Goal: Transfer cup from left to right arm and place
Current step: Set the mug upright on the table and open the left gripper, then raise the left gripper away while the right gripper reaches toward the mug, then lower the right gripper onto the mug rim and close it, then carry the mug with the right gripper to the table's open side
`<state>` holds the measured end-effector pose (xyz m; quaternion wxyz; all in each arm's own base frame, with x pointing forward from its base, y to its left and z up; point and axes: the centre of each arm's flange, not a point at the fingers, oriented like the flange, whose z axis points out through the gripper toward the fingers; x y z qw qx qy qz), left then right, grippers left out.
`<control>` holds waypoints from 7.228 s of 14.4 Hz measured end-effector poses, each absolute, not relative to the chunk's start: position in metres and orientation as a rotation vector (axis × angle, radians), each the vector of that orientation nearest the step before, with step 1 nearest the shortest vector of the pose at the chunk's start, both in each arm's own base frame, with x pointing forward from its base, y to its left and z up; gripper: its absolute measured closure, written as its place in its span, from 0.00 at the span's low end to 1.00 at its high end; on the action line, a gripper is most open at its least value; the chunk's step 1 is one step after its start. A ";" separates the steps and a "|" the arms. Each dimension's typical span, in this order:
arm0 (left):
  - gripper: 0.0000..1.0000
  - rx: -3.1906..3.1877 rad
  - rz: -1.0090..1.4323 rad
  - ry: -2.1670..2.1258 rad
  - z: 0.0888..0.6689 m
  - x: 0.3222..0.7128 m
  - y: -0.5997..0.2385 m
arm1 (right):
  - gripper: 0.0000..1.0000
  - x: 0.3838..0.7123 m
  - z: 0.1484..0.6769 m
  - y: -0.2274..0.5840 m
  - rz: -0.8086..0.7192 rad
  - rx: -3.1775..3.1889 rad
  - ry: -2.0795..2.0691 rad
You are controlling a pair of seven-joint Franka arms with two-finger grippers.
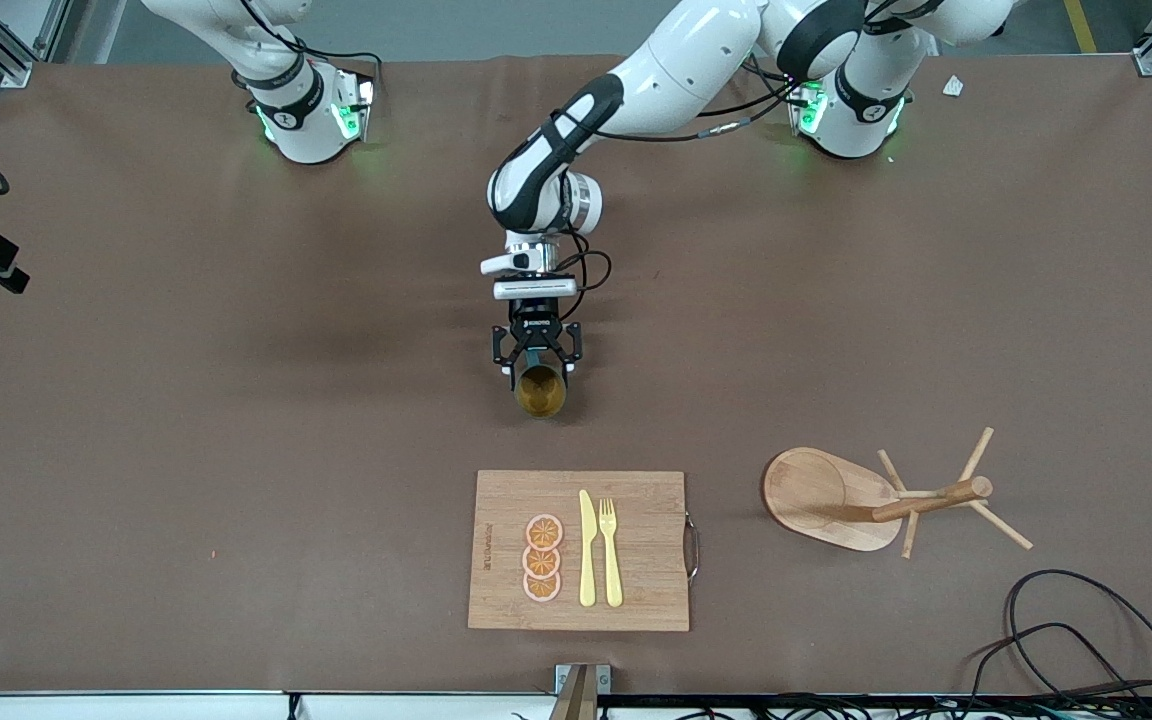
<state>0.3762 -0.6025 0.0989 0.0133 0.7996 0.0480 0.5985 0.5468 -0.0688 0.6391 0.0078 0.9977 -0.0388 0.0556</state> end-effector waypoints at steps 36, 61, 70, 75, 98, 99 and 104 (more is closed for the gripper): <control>0.00 3.212 0.067 0.266 0.642 0.573 -0.156 | 0.00 0.542 0.610 0.066 -0.131 3.096 -0.683; 0.00 3.214 -0.058 -0.085 0.670 0.547 -0.091 | 0.00 0.569 0.269 0.478 -0.038 3.002 -1.056; 0.00 3.174 -0.132 -0.010 0.660 0.525 -0.068 | 0.58 0.566 0.250 0.477 -0.037 3.067 -0.790; 0.00 3.172 -0.102 0.010 0.655 0.523 -0.062 | 0.95 0.573 0.243 0.462 -0.052 3.066 -0.667; 0.00 3.168 -0.102 0.042 0.649 0.522 -0.051 | 0.95 0.709 0.273 -0.020 -0.055 3.125 0.514; 0.00 3.168 -0.102 0.042 0.649 0.522 -0.051 | 0.95 0.707 0.265 -0.019 -0.068 3.125 0.530; 0.00 3.169 -0.102 0.034 0.649 0.522 -0.054 | 0.93 0.703 0.252 -0.016 -0.100 3.128 0.546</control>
